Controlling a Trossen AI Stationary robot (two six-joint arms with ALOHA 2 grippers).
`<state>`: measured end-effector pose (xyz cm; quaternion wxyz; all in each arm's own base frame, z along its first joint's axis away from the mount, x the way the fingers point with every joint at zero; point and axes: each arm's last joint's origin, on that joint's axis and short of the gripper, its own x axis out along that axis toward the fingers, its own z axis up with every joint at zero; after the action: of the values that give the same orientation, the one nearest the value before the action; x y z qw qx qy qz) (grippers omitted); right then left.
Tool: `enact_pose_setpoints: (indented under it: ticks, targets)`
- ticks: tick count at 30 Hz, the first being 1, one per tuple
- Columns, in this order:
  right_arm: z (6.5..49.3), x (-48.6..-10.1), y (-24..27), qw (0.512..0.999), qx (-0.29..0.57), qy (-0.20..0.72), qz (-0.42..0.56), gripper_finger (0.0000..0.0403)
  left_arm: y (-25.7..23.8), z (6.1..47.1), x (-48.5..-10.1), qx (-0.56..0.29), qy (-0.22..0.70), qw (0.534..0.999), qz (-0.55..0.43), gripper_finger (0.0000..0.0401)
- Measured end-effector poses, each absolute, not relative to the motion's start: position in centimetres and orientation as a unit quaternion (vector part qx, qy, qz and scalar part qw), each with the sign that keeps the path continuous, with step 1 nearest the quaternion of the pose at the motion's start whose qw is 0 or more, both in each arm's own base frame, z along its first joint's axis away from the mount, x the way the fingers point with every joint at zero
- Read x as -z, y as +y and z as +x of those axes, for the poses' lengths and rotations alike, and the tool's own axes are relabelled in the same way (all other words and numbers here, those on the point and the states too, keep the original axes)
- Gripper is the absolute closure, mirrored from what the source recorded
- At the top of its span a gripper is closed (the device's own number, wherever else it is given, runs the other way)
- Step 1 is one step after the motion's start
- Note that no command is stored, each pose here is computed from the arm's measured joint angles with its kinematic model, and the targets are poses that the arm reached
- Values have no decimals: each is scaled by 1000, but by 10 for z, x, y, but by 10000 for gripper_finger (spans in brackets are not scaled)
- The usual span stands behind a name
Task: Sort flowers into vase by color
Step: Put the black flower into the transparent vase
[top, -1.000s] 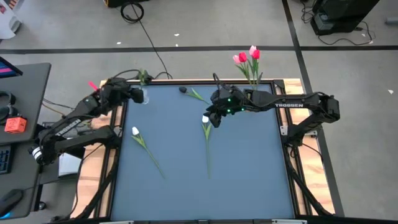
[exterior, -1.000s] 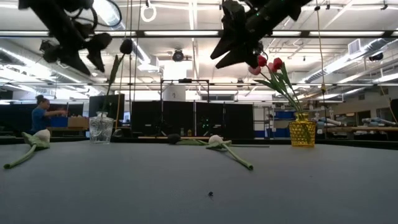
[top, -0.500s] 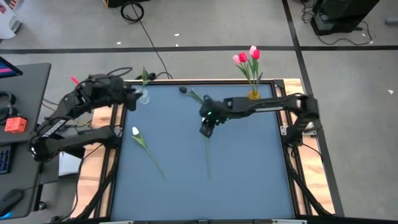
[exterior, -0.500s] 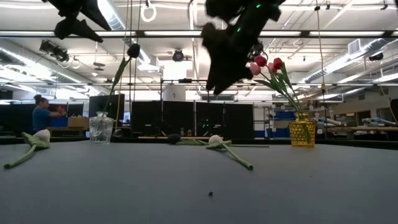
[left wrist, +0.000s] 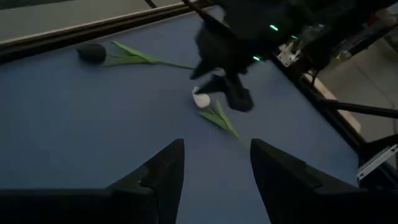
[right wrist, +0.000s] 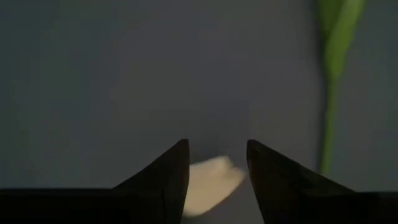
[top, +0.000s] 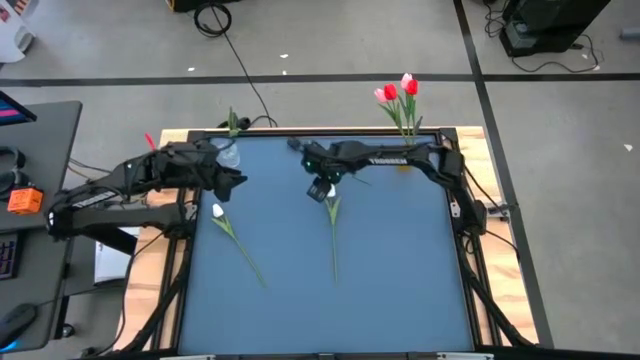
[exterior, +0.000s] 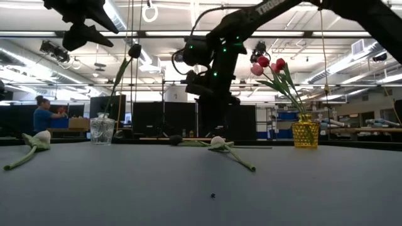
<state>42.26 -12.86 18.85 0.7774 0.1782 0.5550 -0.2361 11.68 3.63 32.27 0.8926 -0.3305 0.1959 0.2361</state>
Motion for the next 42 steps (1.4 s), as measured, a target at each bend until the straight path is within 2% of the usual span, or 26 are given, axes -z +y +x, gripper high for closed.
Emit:
enact_pose_setpoints:
  ticks: [7, 14, 27, 31, 38, 42]
  targets:
    - [415, -179, -180, 758, 260, 569, 183, 235, 29, 124, -306, -235, 202, 882, -355, 213]
    - [400, -168, -210, 740, 267, 590, 182, 244, 26, 127, -293, -245, 212, 872, -367, 213]
    - [395, -142, -224, 722, 236, 619, 197, 252, 27, 128, -292, -270, 202, 864, -375, 213]
    - [395, -140, -224, 723, 226, 619, 207, 285, 26, 127, -291, -276, 202, 854, -392, 213]
    - [397, -140, -222, 730, 206, 615, 216, 386, 27, 127, -290, -283, 207, 857, -379, 213]
    - [397, -141, -221, 729, 203, 612, 228, 389, 27, 126, -289, -281, 215, 866, -353, 213]
